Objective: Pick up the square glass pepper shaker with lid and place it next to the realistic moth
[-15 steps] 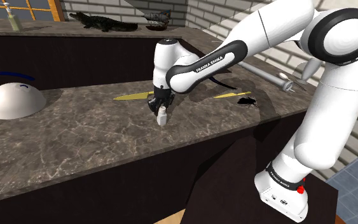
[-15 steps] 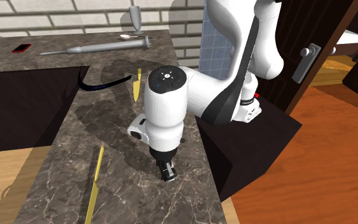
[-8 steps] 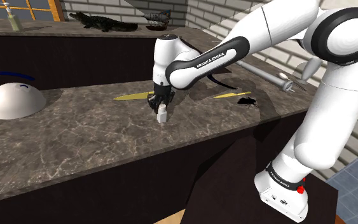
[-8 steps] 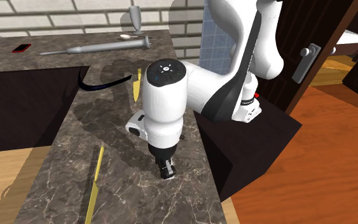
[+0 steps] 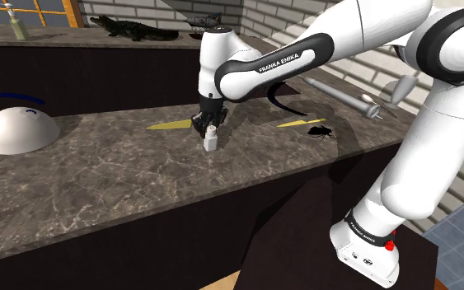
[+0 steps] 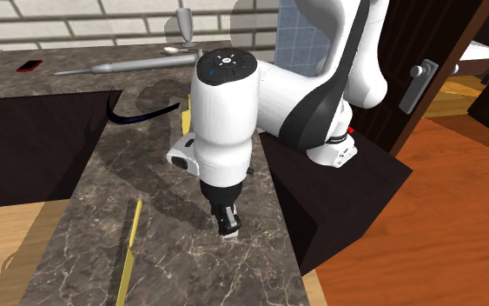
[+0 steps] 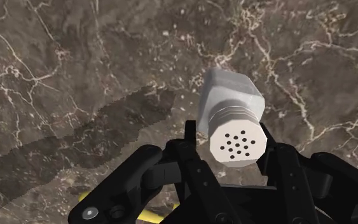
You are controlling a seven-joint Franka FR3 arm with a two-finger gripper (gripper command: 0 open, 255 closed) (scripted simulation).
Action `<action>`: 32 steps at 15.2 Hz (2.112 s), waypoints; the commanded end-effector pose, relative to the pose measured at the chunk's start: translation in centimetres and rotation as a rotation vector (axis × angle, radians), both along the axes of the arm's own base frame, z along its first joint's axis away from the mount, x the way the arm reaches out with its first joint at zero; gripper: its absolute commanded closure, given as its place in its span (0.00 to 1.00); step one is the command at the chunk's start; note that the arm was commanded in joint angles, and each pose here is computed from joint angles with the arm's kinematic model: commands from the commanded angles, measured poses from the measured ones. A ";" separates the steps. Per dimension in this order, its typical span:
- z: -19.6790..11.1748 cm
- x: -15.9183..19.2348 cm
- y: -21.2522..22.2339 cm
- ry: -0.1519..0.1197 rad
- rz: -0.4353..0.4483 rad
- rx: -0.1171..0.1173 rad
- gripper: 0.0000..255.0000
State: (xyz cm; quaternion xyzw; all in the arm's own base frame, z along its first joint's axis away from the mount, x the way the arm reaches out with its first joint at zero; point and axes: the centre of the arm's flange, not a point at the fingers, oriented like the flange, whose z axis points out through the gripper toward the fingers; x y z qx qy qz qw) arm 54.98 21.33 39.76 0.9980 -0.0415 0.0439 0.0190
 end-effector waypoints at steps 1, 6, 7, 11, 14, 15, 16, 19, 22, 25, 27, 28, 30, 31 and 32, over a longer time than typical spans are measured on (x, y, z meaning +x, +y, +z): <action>1.2 0.0 -0.1 0.000 0.000 0.000 1.00; 3.8 0.0 -0.1 0.000 0.000 0.000 1.00; 4.4 0.0 -0.1 0.000 0.000 0.000 1.00; 6.5 0.0 -0.1 0.000 0.000 0.000 1.00; 8.1 0.0 -0.1 0.000 0.000 0.000 1.00; 8.6 0.0 -0.1 0.000 0.000 0.000 1.00; 9.1 0.0 -0.1 0.000 0.000 0.000 1.00; 10.7 0.0 -0.1 0.000 0.000 0.000 1.00; 10.8 -1.3 -2.4 0.000 0.000 0.000 1.00; 10.9 -3.3 -5.8 0.000 0.000 0.000 1.00; 10.9 -4.6 -8.1 0.000 0.000 0.000 1.00; 10.9 -5.3 -9.3 0.000 0.000 0.000 1.00; 10.9 -6.6 -11.5 0.000 0.000 0.000 1.00; 10.9 -7.3 -12.7 0.000 0.000 0.000 1.00; 10.9 -8.0 -13.8 0.000 0.000 0.000 1.00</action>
